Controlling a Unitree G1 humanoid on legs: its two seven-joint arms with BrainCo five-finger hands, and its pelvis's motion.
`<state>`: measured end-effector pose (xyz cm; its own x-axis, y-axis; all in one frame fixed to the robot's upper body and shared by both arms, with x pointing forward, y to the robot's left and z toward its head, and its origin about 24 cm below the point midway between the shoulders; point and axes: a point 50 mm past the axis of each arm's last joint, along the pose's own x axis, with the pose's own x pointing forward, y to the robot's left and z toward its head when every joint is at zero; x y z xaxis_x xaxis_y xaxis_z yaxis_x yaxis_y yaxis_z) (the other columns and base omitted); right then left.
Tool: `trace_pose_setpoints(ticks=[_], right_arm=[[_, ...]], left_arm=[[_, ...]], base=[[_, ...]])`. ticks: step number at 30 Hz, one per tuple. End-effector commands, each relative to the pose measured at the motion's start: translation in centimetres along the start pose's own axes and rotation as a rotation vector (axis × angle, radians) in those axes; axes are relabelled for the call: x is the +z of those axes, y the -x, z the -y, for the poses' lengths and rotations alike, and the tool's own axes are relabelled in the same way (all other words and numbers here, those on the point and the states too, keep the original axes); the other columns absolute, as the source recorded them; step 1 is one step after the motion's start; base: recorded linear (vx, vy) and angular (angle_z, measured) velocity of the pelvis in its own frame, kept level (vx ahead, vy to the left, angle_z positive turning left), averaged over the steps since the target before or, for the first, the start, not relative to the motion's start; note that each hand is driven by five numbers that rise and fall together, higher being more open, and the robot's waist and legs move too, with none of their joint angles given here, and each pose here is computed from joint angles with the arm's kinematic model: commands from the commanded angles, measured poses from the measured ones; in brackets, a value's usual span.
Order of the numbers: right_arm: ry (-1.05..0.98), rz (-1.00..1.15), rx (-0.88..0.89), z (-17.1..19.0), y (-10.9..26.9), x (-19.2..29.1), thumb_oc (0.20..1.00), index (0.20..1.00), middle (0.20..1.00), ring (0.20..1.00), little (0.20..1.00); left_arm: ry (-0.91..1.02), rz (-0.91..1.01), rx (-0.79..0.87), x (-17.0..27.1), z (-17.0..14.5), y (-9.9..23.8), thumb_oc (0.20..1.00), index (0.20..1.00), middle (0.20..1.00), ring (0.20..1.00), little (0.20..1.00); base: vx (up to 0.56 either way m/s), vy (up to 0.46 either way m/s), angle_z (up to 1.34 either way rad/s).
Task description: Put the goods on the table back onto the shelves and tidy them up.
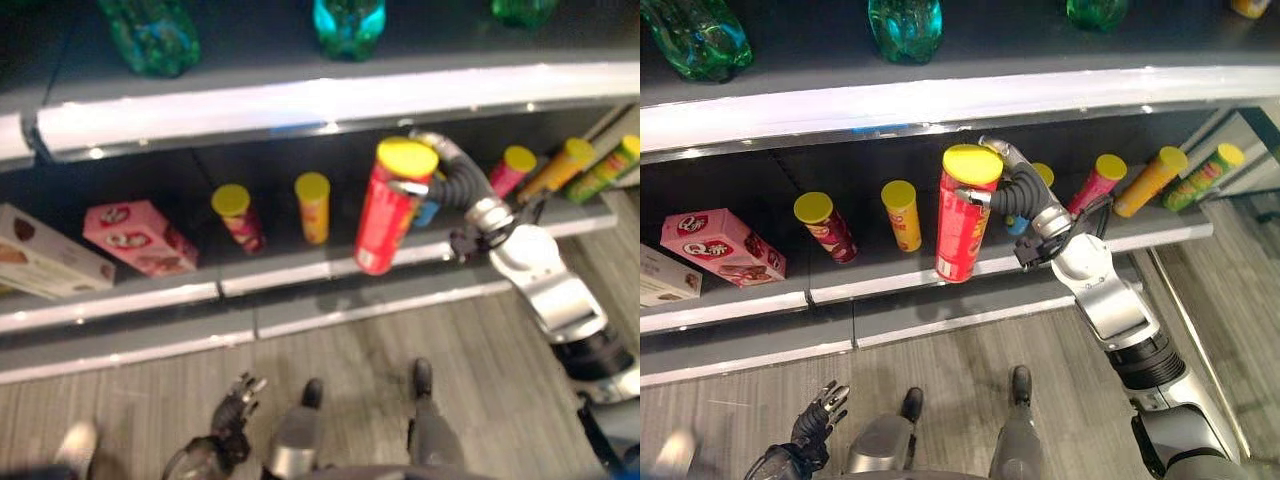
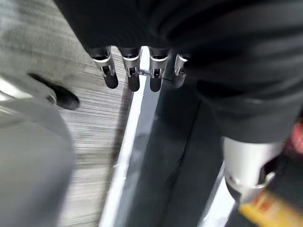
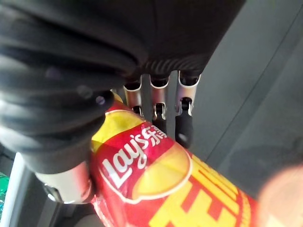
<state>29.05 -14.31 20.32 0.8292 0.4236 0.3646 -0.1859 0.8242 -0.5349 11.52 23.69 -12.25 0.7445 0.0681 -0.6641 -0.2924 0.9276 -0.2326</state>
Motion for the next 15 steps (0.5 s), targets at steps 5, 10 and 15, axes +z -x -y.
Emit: trace_pose_setpoints(ticks=[5, 10, 15], right_arm=[[0.079, 0.249, -0.058, 2.6, -1.7, 5.1, 0.200, 0.200, 0.200, 0.200, 0.200], [0.080, 0.284, -0.058, 2.3, -2.6, 6.0, 0.200, 0.200, 0.200, 0.200, 0.200], [0.127, 0.265, -0.054, 2.4, -3.1, 5.7, 0.200, 0.200, 0.200, 0.200, 0.200]], left_arm=[[0.040, -0.012, 0.012, -1.4, 0.4, 0.8, 1.000, 1.000, 1.000, 1.000, 1.000], [0.016, -0.043, 0.022, -1.9, 0.2, 0.9, 1.000, 1.000, 1.000, 1.000, 1.000], [-0.027, -0.073, 0.012, -2.1, -0.1, 1.0, 1.000, 1.000, 1.000, 1.000, 1.000]], base=[[-0.03, -0.075, 0.32], [-0.01, -0.066, -0.04], [0.01, -0.005, 0.14]])
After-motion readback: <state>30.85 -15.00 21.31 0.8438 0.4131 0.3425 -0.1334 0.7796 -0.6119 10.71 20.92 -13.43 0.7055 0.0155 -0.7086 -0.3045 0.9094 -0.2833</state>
